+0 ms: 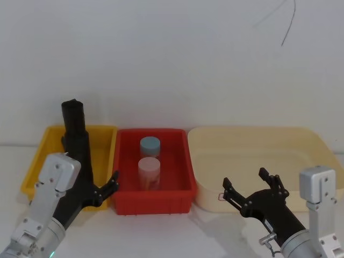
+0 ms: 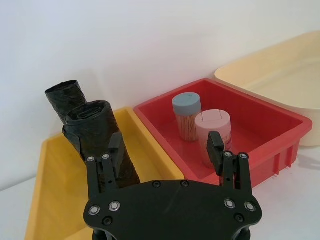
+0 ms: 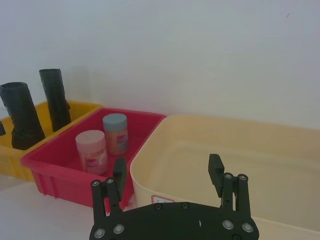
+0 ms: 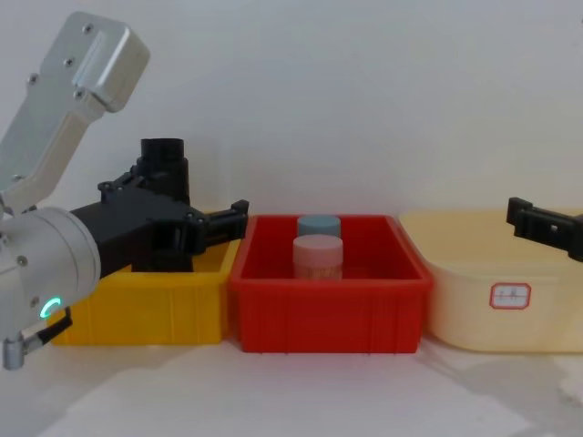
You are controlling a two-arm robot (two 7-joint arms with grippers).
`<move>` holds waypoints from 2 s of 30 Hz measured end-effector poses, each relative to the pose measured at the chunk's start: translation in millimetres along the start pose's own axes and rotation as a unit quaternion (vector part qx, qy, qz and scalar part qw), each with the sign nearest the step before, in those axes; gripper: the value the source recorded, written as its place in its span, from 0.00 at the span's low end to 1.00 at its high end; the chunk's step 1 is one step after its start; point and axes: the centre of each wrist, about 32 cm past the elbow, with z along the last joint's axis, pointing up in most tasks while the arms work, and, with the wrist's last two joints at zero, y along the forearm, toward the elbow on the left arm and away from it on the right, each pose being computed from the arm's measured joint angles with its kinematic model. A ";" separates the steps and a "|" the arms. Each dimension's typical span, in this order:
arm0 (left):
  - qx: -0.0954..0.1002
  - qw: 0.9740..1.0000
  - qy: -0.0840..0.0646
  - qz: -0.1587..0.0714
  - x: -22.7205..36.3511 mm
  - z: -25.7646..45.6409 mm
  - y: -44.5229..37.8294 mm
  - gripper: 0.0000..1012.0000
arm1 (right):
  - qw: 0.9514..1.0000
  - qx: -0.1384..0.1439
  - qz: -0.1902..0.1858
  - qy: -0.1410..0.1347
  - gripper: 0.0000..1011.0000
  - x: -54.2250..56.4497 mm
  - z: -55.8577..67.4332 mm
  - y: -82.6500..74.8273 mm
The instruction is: Pick up the garbage bag with the one hand and transfer it to the other hand.
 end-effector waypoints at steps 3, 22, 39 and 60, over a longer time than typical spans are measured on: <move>0.000 1.000 0.000 0.000 0.0 0.0 0.0 0.99 | 1.000 0.000 0.000 0.000 0.99 0.0 0.0 0.0; 0.000 1.000 0.000 0.000 0.0 0.0 0.0 0.99 | 1.000 0.000 0.000 0.000 0.99 0.0 0.0 0.0; 0.000 1.000 0.000 0.000 0.0 0.0 0.0 0.99 | 1.000 0.000 0.000 0.000 0.99 0.0 0.0 0.0; -0.003 1.000 -0.006 -0.002 22.7 -1.4 11.1 0.99 | 1.000 0.000 0.000 0.000 0.99 0.0 0.0 0.0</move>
